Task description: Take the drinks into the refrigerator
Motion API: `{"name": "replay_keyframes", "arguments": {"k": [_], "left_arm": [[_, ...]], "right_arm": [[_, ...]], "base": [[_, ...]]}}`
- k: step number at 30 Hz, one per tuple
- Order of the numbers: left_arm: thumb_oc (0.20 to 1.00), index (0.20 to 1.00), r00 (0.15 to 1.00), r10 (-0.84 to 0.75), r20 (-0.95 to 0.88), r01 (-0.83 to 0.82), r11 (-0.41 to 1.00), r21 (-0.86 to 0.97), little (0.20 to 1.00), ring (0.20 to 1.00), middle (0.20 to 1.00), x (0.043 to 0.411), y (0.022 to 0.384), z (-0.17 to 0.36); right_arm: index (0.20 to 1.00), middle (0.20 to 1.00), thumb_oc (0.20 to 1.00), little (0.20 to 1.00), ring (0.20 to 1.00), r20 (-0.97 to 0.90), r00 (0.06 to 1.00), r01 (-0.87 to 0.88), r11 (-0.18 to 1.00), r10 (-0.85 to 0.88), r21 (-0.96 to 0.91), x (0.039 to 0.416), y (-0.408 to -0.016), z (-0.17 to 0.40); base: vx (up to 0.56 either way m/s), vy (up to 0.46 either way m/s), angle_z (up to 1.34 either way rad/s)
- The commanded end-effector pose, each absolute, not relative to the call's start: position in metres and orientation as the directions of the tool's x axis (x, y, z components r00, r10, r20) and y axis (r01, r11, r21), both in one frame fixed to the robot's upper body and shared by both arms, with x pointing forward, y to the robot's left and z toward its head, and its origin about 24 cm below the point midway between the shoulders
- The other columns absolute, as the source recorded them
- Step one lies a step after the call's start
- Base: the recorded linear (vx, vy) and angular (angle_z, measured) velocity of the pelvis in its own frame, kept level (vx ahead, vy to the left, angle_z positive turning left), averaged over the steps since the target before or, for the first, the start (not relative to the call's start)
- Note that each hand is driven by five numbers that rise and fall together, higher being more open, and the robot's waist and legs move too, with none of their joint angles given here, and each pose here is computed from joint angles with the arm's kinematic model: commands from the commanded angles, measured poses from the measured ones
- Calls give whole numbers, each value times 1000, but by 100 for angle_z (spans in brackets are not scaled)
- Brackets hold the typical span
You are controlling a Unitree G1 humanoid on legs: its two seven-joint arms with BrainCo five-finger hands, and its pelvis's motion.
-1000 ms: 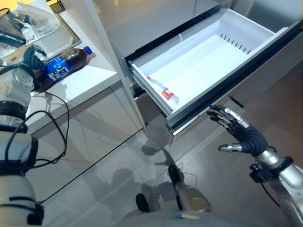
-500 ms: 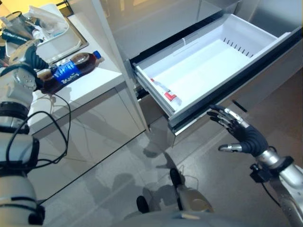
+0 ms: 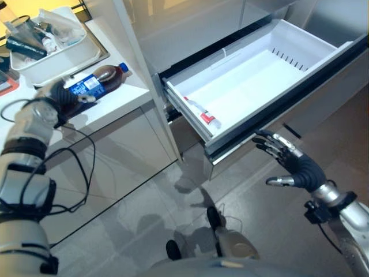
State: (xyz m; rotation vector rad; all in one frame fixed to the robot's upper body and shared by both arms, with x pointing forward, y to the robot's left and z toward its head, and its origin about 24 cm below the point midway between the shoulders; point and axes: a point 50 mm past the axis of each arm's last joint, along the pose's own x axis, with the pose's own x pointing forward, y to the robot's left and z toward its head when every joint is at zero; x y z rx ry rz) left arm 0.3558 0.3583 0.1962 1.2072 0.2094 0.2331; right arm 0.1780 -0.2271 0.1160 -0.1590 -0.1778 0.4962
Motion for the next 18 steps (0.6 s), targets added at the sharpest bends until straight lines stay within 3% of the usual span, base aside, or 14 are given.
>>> {"name": "replay_keyframes", "arguments": {"k": [1,8,18], "left_arm": [[1000,1000,969,245,23,-110,348,931,1000,1000,1000,359,353,218],[1000,1000,985,171,30,-88,339,937,1000,1000,1000,355,348,229],[1000,1000,974,228,8,-62,232,971,1000,1000,1000,351,360,227]], "right_arm": [[1000,1000,1000,1000,1000,268,839,-419,876,474,-238,180,-231,142],[1000,1000,1000,1000,1000,260,847,-413,882,464,-229,180,-233,138],[1000,1000,1000,1000,1000,237,845,-427,872,478,-238,180,-231,135]], "base": [[12,-14,6],[8,-5,5],[0,0,0]]}}
